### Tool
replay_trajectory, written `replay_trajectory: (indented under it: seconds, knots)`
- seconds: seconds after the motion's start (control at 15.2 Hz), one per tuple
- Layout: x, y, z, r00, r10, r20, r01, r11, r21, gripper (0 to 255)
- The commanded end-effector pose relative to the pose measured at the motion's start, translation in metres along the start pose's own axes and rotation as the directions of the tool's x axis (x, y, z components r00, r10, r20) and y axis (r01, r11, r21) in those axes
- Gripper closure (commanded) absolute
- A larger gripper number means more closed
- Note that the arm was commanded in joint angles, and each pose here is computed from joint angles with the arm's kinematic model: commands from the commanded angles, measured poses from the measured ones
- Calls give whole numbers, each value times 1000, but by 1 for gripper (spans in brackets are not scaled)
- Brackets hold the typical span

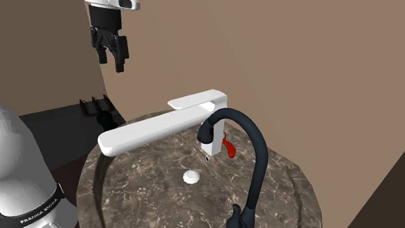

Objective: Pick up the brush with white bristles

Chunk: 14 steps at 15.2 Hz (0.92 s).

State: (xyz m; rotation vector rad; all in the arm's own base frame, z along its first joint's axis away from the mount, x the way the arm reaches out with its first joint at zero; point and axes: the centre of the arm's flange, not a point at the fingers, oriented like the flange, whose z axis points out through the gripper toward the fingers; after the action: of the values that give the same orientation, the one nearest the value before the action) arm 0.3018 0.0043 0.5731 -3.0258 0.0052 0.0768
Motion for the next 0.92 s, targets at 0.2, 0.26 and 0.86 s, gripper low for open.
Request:
replay_trajectory:
  seconds: [0.2,0.26,0.86]
  knots:
    - [9,29,19,996,-89,18,90,995,-34,0]
    - [12,38,25,993,-119,24,120,992,-46,0]
    - [54,121,76,923,-371,97,382,914,-135,0]
